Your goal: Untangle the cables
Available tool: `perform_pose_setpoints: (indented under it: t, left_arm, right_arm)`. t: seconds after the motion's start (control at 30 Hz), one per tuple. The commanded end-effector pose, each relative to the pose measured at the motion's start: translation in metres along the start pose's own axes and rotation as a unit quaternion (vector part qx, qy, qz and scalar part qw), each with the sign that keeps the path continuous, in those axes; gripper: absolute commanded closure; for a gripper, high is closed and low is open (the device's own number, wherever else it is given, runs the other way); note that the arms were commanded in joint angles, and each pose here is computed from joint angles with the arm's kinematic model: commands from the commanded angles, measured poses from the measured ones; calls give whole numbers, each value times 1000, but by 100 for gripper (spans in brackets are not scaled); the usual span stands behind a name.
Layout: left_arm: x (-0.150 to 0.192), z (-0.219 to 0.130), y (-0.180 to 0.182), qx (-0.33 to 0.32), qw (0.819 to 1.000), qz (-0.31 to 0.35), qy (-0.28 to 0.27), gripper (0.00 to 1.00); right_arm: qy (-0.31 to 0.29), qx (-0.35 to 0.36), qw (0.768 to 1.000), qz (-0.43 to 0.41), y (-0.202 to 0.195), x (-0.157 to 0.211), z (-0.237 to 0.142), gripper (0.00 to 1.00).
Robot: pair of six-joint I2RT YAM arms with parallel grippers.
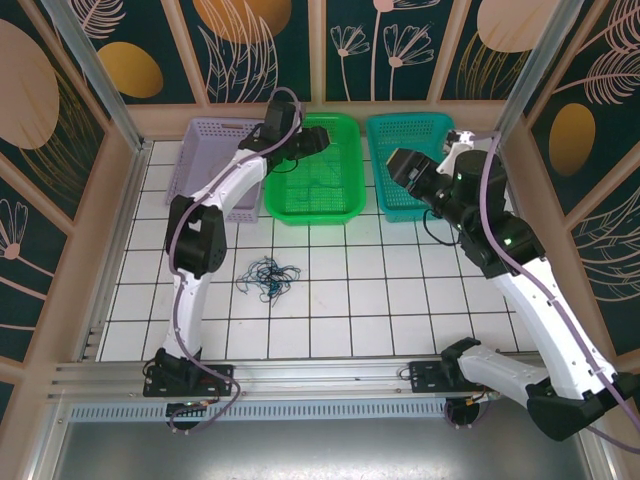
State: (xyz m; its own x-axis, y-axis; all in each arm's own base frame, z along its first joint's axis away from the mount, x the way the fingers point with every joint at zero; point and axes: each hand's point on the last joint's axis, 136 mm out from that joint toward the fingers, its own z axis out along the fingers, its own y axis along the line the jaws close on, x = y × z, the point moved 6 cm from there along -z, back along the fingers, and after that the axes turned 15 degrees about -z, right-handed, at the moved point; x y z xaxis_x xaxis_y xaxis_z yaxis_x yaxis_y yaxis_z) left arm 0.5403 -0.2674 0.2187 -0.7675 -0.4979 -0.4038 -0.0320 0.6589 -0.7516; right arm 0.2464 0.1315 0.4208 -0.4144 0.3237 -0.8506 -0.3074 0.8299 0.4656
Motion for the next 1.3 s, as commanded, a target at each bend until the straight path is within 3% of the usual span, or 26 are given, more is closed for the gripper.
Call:
perform_pose_setpoints:
  t: [0.0, 0.23, 0.37, 0.53, 0.67, 0.73, 0.83, 0.97, 1.27]
  left_arm:
    - [-35, -40, -59, 54, 996, 2, -65, 37]
    - [-47, -119, -87, 51, 989, -10, -135, 36]
    - [-26, -161, -73, 26, 991, -27, -129, 43]
    - [50, -208, 0, -70, 990, -98, -73, 50]
    - [125, -233, 79, -135, 970, -199, -25, 48]
    - [165, -238, 118, -163, 954, -253, 10, 48]
    - [197, -241, 151, -176, 939, -294, 28, 47]
    - [207, -235, 169, -181, 941, -284, 26, 35]
    - [219, -198, 170, -192, 940, -276, 61, 36]
  right_arm:
    - [-1, 11, 1000, 0, -4, 1, -7, 40]
    - [30, 4, 1000, -4, -9, 20, 0, 40]
    - [71, 6, 997, -17, -19, 47, 6, 44]
    - [149, 1, 988, -37, -32, 111, 10, 46]
    - [214, -24, 975, -47, -29, 168, 13, 47]
    - [252, -52, 965, -46, -24, 200, 18, 47]
    - [294, -83, 951, -49, -15, 241, 26, 47]
    - [328, -118, 937, -15, -11, 280, 34, 47]
    - [337, -148, 927, 70, -6, 304, 54, 45]
